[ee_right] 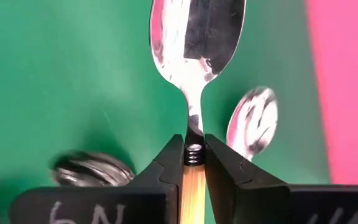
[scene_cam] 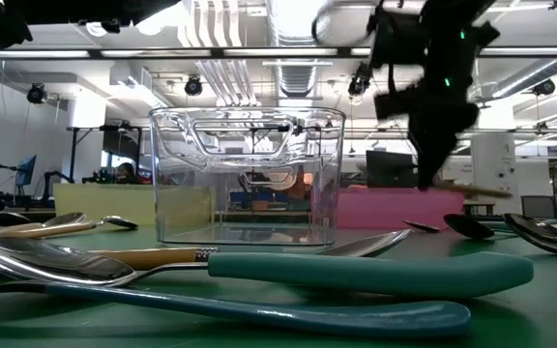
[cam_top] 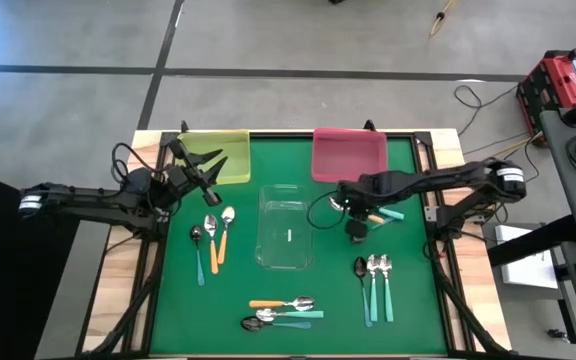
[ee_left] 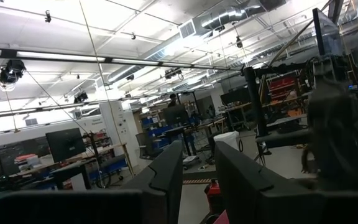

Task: Sort silverware by color (type)
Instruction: Put the top right yellow spoon into the transparent bin

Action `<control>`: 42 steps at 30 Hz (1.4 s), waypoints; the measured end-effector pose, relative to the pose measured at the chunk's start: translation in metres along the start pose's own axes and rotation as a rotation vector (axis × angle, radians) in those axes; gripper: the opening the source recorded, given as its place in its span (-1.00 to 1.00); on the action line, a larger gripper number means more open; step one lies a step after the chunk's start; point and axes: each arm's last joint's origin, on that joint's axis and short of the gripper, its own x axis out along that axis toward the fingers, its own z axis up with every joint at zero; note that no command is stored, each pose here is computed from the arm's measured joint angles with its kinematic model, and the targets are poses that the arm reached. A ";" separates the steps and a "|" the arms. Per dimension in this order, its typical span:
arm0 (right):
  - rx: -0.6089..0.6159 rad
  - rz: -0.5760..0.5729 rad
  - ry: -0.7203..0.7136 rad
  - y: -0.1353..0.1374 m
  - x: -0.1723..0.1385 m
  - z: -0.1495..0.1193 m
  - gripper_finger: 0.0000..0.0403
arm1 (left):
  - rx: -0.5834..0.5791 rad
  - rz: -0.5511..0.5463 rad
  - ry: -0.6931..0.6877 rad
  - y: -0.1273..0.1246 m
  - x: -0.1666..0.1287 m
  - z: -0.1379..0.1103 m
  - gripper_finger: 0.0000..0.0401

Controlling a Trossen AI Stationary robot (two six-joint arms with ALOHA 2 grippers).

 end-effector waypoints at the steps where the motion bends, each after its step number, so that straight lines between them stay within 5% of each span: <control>1: 0.001 -0.002 -0.050 0.001 -0.010 0.006 -0.84 | -0.001 0.000 -0.001 0.000 0.000 0.000 -0.61; 10: -0.048 0.051 -0.483 0.015 -0.068 0.049 -0.84 | -0.002 0.001 -0.004 0.001 0.000 0.001 -0.61; 19: -0.147 0.110 -0.766 0.038 -0.075 0.087 -0.84 | -0.007 0.006 -0.013 0.005 -0.006 0.005 -0.61; 42: -0.295 0.124 -0.788 0.064 -0.039 0.141 -0.84 | -0.045 0.010 -0.021 0.016 -0.020 0.014 -0.61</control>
